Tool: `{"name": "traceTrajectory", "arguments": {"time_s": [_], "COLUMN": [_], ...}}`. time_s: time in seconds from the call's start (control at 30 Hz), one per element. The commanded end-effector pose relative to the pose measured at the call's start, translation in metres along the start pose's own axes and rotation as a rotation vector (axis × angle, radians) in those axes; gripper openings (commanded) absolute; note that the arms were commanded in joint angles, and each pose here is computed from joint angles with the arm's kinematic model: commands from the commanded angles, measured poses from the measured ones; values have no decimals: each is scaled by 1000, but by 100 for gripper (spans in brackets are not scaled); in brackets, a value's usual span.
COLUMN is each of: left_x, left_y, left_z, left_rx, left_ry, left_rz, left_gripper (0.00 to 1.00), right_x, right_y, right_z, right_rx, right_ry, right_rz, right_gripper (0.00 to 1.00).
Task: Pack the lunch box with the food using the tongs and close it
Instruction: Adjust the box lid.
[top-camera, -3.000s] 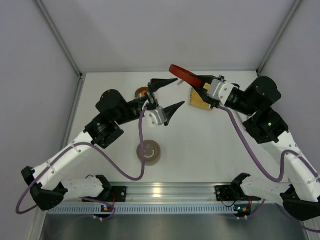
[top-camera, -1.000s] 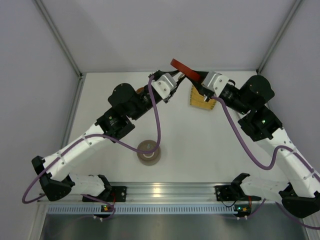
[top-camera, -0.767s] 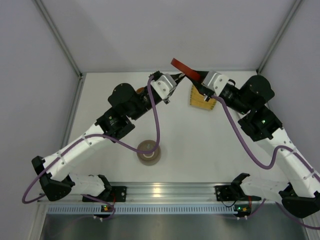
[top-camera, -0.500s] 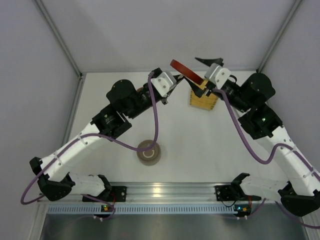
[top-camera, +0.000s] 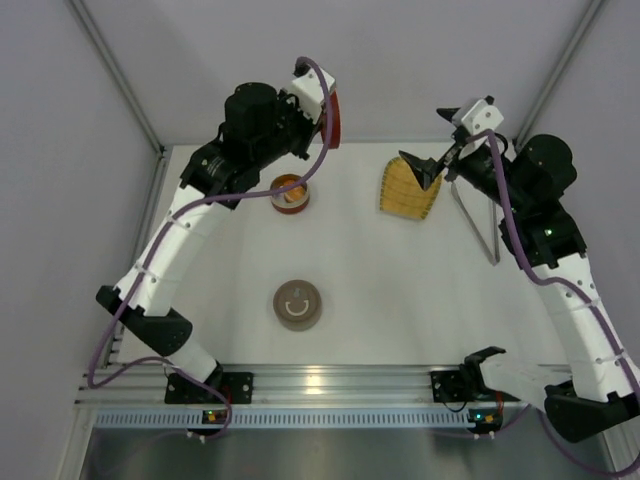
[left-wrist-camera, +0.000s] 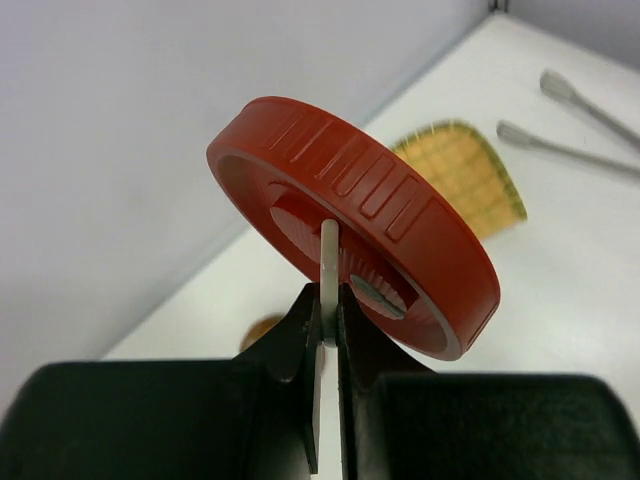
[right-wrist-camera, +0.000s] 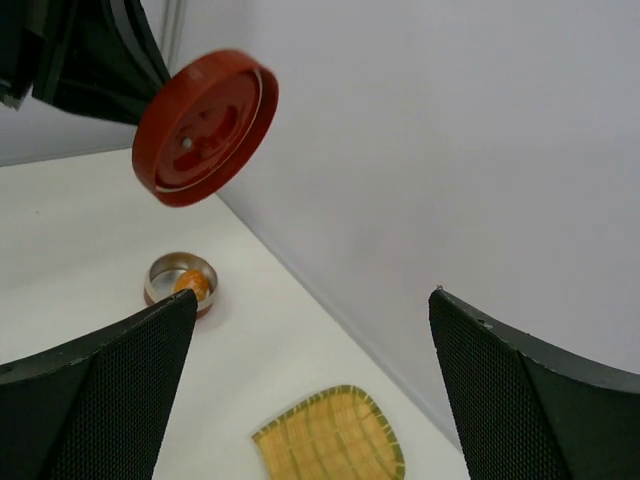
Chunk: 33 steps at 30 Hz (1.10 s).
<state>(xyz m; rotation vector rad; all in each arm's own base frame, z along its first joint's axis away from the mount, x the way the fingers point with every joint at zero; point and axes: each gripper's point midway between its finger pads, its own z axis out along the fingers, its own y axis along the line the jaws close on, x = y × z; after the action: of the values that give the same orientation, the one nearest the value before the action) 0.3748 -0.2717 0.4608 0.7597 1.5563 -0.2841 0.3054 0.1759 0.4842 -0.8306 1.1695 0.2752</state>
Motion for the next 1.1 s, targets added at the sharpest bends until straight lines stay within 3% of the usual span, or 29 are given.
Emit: {"name": "traceTrajectory", "arguments": {"time_s": [0.0,0.23,0.47,0.73,0.93,1.07], "left_x": [48,103,142,154,157,154], "left_y": [-32,-74,-91,-104,-111,-114], "left_z": [-1,15,28,42,49,50], "left_rx": [174,348,337,256,234,253], "left_ry": [171,349,437,492,510,501], "left_rz": [-70,-176,-220,-172,-178,-194], "left_gripper": [0,0,0,0,0,0], "right_x": [19,84,113,126,139,155], "right_y": [17,47,66,84,96,102], "right_z": [-2,0,5,25,37,37], "right_rx": [-117,-262,-264,-278,-257,-238], "right_ry": [42,228,252,249,296,348], "right_rz": [166,635,862,954,946,955], "right_gripper": [97,89,92,97,88,76]}}
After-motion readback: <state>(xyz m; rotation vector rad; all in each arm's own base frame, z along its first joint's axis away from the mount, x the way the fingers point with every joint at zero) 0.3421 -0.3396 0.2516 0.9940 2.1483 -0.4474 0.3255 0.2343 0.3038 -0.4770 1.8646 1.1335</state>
